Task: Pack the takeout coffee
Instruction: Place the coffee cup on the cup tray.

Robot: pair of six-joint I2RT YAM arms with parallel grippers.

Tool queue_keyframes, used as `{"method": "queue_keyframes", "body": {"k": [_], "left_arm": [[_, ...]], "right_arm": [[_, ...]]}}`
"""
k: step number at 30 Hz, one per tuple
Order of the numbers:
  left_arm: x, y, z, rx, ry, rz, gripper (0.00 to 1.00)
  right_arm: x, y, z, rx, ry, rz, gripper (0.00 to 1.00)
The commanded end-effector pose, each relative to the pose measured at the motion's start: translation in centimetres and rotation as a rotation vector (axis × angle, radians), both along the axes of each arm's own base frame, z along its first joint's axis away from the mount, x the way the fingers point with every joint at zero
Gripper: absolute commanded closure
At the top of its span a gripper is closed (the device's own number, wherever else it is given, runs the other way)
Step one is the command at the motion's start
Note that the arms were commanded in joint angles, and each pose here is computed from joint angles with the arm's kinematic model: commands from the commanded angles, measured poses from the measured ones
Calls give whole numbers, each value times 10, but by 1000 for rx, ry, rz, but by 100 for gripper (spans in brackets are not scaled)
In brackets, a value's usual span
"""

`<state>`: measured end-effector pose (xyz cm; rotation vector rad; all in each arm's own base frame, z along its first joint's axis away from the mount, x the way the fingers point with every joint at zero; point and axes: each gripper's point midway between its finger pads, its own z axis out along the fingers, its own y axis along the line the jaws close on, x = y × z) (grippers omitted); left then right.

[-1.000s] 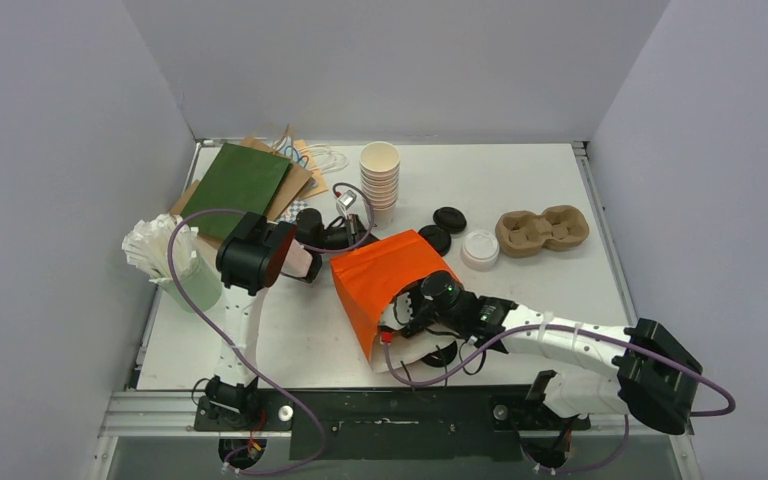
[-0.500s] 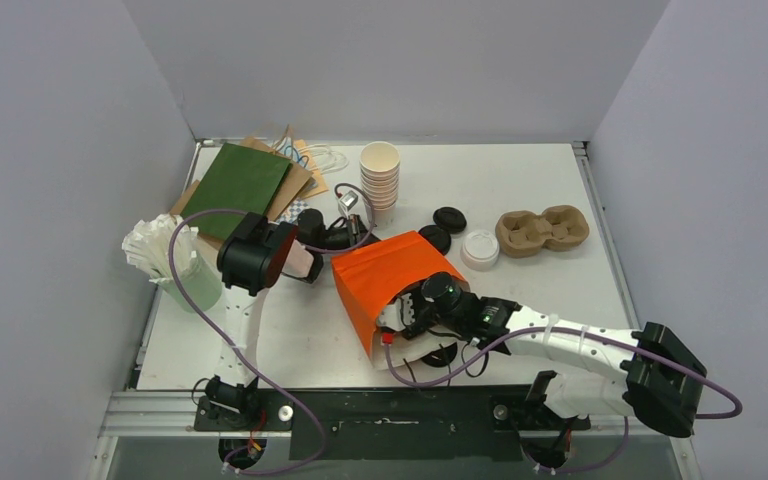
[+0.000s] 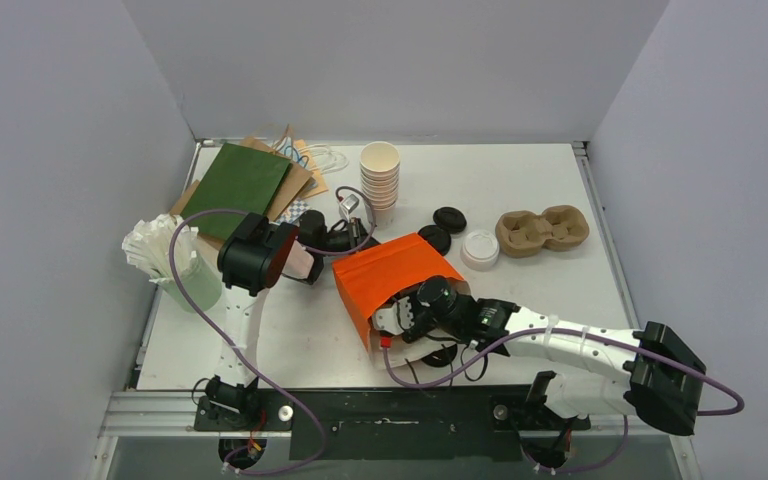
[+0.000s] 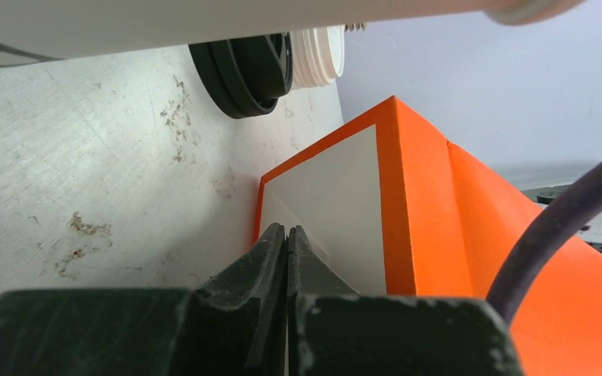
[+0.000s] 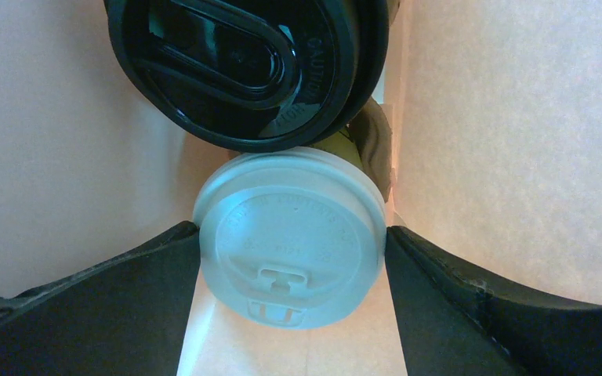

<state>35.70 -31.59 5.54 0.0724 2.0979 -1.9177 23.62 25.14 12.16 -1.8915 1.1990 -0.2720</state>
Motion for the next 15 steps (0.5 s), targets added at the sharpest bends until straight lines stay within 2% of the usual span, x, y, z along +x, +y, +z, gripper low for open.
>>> {"method": "queue_keyframes", "body": {"k": [1, 15], "left_arm": [[0, -3, 13, 4, -71, -8, 100], [-12, -12, 11, 11, -50, -32, 100]], "right_arm": [[5, 2, 25, 43, -36, -45, 64], [2, 14, 19, 44, 4, -19, 66]]}}
